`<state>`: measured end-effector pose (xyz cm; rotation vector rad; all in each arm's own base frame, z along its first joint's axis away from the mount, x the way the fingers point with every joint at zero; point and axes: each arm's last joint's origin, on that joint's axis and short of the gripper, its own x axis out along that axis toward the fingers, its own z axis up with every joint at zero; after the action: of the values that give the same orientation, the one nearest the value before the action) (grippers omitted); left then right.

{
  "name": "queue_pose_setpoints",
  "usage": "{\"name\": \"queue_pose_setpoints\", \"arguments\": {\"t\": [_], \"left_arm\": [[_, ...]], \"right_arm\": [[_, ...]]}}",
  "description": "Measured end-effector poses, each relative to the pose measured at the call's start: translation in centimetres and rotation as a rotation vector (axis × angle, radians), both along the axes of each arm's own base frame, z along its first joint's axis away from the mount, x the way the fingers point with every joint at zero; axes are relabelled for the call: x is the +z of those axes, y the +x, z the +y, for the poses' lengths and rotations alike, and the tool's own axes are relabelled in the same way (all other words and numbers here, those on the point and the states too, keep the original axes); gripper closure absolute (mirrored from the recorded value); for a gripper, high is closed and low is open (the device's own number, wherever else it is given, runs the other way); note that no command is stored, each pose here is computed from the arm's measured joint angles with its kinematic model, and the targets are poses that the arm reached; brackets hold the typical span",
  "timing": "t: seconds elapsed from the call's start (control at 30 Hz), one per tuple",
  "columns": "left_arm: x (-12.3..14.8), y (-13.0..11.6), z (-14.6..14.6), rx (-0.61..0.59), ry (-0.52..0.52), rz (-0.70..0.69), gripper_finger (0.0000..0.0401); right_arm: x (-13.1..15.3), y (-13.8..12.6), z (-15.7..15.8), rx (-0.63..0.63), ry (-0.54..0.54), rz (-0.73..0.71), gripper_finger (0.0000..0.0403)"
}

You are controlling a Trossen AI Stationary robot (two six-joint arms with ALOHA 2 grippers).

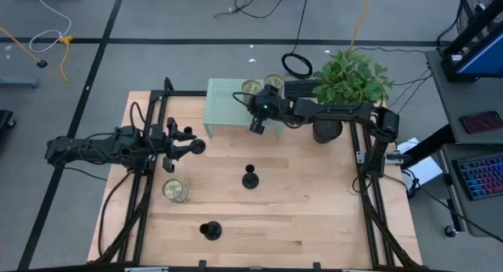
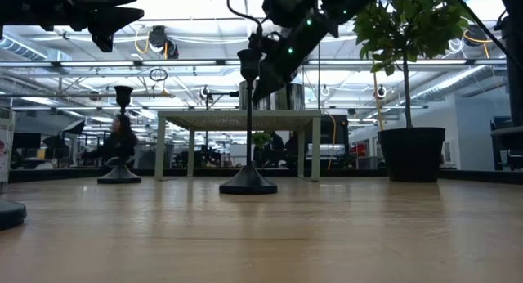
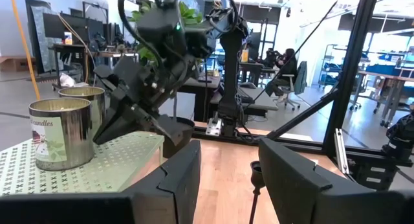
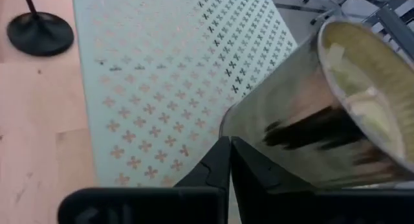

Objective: Pick & Place candle stick holders
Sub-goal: Put the right scented candle on the shelf

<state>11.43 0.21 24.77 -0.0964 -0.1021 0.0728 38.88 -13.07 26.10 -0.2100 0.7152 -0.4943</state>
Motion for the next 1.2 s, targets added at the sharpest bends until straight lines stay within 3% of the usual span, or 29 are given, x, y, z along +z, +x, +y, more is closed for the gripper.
{"name": "queue_pose_setpoints", "arguments": {"t": [0.67,0.83,1.2], "left_arm": [[0.0,0.0,0.0,0.001,0.004,0.001,0.0240],[0.0,0.0,0.0,0.001,0.005,0.002,0.0240],[0.0,0.0,0.0,0.000,0.005,0.001,0.0240]], "right_arm": [[-0.6,-0.4,-1.2,-0.075,0.032,-0.058,0.0402],[-0.4,-0.5,-1.5,-0.182,-0.031,-0.071,0.0402],[0.4,-0.1,-1.6,-0.181,-0.054,-0.166,0.0402]]}}
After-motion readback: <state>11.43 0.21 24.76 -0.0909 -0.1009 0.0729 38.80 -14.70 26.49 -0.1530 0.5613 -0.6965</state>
